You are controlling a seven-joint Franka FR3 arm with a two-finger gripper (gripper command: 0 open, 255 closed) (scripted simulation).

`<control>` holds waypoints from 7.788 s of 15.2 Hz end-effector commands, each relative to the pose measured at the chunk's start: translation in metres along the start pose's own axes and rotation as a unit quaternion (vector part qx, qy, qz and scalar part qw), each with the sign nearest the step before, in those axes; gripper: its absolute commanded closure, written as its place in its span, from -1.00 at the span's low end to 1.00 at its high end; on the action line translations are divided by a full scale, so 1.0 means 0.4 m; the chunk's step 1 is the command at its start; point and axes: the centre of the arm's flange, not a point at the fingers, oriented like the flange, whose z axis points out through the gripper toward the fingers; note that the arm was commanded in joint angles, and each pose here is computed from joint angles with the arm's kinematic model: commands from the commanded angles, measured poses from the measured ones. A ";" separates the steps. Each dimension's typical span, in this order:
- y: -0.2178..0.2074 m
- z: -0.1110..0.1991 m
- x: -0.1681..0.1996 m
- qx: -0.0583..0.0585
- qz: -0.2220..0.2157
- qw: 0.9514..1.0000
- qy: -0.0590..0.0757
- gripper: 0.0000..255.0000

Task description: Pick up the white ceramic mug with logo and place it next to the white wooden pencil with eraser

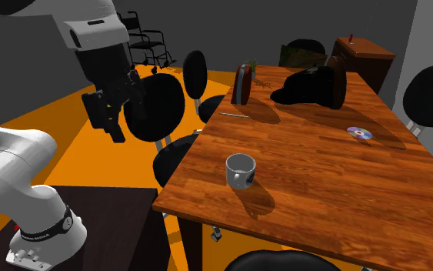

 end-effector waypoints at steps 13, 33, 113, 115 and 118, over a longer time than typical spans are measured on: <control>-0.267 0.232 0.203 -0.012 0.001 1.000 -0.015 -1.00; -0.698 0.645 0.527 -0.032 0.003 0.999 -0.039 -1.00; -1.401 0.361 0.280 -0.032 0.003 0.999 -0.039 1.00; -1.400 0.387 0.277 -0.032 0.003 0.999 -0.039 1.00; -1.400 0.427 0.272 -0.032 0.003 0.999 -0.039 1.00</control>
